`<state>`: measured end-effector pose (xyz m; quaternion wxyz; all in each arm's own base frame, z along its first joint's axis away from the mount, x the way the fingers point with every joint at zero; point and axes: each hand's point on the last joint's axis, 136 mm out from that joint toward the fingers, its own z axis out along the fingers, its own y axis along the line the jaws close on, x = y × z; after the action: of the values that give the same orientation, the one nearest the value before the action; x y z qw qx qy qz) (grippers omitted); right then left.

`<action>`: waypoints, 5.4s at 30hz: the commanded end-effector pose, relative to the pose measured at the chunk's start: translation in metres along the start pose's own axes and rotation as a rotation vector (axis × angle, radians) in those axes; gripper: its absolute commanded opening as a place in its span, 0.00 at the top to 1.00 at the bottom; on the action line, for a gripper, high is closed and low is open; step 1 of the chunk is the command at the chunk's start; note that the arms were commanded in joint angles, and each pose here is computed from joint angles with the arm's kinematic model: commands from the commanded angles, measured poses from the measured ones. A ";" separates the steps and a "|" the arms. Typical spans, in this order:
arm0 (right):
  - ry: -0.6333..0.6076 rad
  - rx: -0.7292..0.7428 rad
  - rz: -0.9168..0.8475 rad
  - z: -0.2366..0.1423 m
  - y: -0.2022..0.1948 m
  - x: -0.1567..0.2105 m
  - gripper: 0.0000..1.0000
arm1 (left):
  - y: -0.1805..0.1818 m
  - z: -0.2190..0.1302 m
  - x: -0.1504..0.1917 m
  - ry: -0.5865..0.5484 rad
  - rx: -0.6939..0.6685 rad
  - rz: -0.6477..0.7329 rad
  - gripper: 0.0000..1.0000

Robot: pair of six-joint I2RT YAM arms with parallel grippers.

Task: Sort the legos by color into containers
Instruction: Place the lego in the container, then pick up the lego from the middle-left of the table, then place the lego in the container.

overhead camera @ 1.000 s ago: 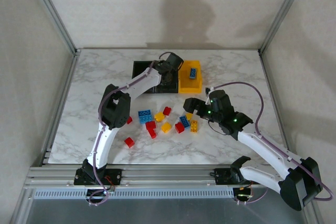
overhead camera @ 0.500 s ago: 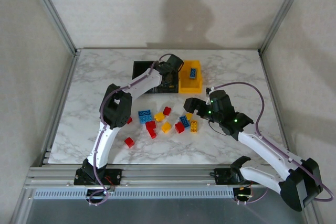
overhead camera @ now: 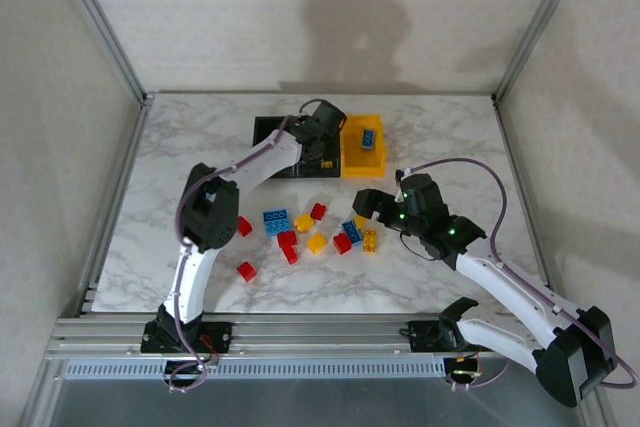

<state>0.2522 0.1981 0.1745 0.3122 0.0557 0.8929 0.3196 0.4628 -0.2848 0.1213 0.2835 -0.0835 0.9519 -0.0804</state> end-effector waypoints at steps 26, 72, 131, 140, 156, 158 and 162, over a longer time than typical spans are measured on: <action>0.100 -0.086 -0.105 0.021 0.037 0.013 0.11 | 0.163 -0.112 0.096 -0.053 -0.098 -0.151 0.33; 0.124 -0.078 -0.174 0.026 0.056 0.022 0.12 | 0.190 -0.071 0.086 -0.044 -0.206 -0.196 0.73; 0.069 -0.034 -0.119 0.013 0.040 0.020 0.12 | 0.128 0.034 -0.026 0.015 -0.184 -0.087 0.51; 0.036 -0.008 -0.134 0.001 0.039 0.011 0.11 | 0.107 -0.018 -0.035 -0.043 -0.083 -0.099 0.51; -0.019 0.259 -0.009 -0.015 -0.036 -0.020 0.09 | 0.072 -0.107 0.049 -0.066 0.248 -0.071 0.41; -0.012 0.316 0.020 -0.013 -0.049 -0.022 0.09 | 0.071 -0.112 0.063 -0.059 0.293 -0.082 0.40; 0.024 0.403 0.088 -0.007 -0.071 -0.021 0.08 | 0.062 -0.118 0.088 -0.040 0.364 -0.072 0.39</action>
<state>0.2690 0.1454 0.1521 0.2851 0.1199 0.9339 0.1794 0.3256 -0.2123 0.1495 0.3022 -0.0729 0.9273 -0.2085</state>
